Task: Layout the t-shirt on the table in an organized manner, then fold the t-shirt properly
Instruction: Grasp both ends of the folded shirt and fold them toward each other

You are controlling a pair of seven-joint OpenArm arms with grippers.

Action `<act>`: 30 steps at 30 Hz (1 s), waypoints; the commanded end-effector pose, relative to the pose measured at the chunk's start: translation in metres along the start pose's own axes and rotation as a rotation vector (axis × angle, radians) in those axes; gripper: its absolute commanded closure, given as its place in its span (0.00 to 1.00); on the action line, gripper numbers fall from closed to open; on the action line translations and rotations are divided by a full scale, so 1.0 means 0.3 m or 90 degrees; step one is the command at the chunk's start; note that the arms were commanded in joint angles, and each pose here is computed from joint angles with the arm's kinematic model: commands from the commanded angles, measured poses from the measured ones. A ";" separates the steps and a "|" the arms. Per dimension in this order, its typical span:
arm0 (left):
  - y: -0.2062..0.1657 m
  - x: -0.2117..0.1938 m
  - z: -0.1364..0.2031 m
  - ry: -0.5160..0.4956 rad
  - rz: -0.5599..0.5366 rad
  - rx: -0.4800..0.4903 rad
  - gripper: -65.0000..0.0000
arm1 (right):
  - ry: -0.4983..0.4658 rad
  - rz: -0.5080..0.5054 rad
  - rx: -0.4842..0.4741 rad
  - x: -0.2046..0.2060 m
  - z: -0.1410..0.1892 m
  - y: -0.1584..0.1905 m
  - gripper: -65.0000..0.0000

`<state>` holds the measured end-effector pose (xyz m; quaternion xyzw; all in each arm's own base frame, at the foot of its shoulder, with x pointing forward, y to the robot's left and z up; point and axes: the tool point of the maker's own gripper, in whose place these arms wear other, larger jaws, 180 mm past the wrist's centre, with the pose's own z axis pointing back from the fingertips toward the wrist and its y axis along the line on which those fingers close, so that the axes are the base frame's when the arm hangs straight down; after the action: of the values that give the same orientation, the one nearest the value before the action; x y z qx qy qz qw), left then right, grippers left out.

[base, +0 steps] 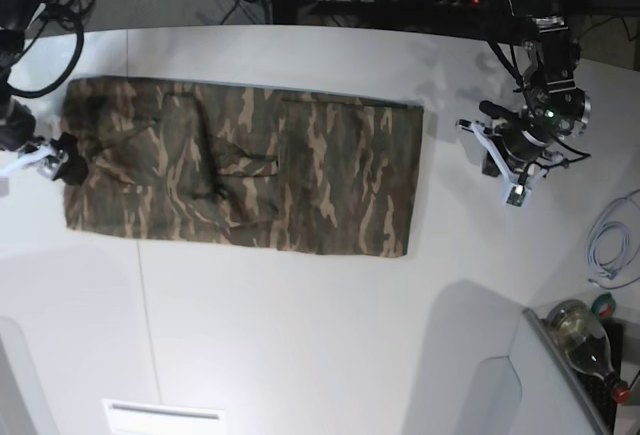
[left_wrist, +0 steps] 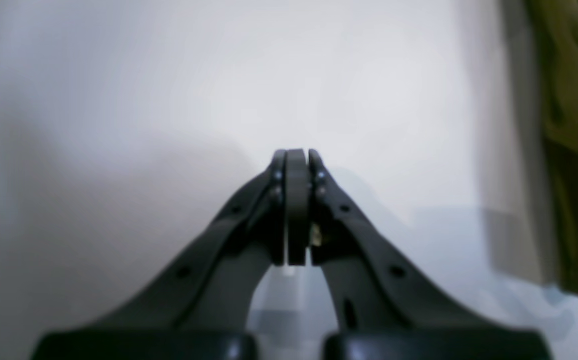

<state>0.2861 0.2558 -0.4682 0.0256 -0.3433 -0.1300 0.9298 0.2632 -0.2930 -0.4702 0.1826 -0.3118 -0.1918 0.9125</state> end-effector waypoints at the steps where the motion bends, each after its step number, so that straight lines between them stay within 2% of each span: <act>1: 0.019 0.033 -0.003 -0.024 0.002 0.004 1.00 | -0.026 0.001 0.001 0.067 0.012 -0.018 0.12; 5: -0.045 0.033 -0.048 -0.043 0.037 -0.023 1.00 | 0.011 -0.030 0.008 0.011 -0.017 -0.044 0.12; 8: -0.081 0.030 -0.066 -0.050 0.052 -0.035 1.00 | 0.048 0.007 0.055 -0.047 -0.021 -0.006 0.19; 11: -0.158 0.077 -0.091 -0.068 0.037 -0.067 1.00 | 0.123 0.039 0.067 -0.123 -0.040 0.032 0.29; 13: -0.198 0.087 -0.099 -0.068 0.022 -0.084 1.00 | 0.149 0.055 0.078 -0.159 -0.055 0.060 0.33; 18: -0.283 0.105 -0.110 -0.071 0.005 -0.116 1.00 | 0.160 0.054 0.090 -0.192 -0.071 0.091 0.33; 23: -0.300 0.104 -0.111 -0.070 0.009 -0.122 1.00 | 0.159 0.056 0.099 -0.185 -0.084 0.116 0.36; 25: -0.311 0.103 -0.112 -0.070 0.009 -0.125 1.00 | 0.161 0.057 0.100 -0.186 -0.086 0.119 0.48; 30: -0.347 0.105 -0.115 -0.070 0.014 -0.134 1.00 | 0.146 0.063 0.108 -0.140 -0.099 0.142 0.91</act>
<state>0.3114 0.1461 -0.4863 -0.0854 -0.3907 -0.1456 0.9049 0.2537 -0.2238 -0.5000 0.2694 -0.2203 -0.0989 0.9322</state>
